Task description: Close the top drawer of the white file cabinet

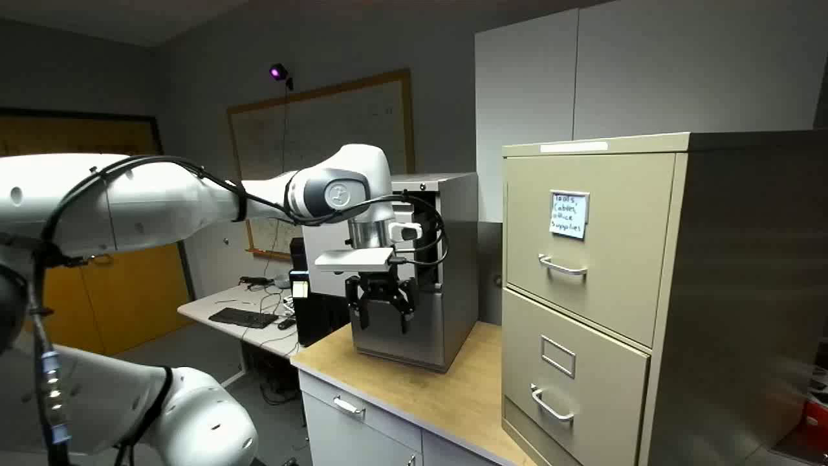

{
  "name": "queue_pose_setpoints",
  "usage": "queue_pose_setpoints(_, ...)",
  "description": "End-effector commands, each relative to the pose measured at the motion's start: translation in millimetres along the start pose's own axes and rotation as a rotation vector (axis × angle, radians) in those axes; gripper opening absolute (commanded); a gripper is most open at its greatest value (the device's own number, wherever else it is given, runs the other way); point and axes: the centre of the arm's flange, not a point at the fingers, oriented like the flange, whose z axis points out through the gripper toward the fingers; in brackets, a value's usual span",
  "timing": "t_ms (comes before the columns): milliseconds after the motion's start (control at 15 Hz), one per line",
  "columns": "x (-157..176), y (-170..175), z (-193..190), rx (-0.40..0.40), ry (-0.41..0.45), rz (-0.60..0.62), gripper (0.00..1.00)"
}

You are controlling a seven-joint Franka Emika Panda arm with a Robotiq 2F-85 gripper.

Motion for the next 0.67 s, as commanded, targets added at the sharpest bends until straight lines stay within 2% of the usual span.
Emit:
queue_pose_setpoints(0, 0, 0, 0, -0.001, 0.002, 0.000, 1.00)
queue_pose_setpoints(400, 0, 0, -2, -0.002, 0.006, 0.001, 1.00)
queue_pose_setpoints(600, 10, -4, -8, -0.008, 0.039, 0.005, 1.00)
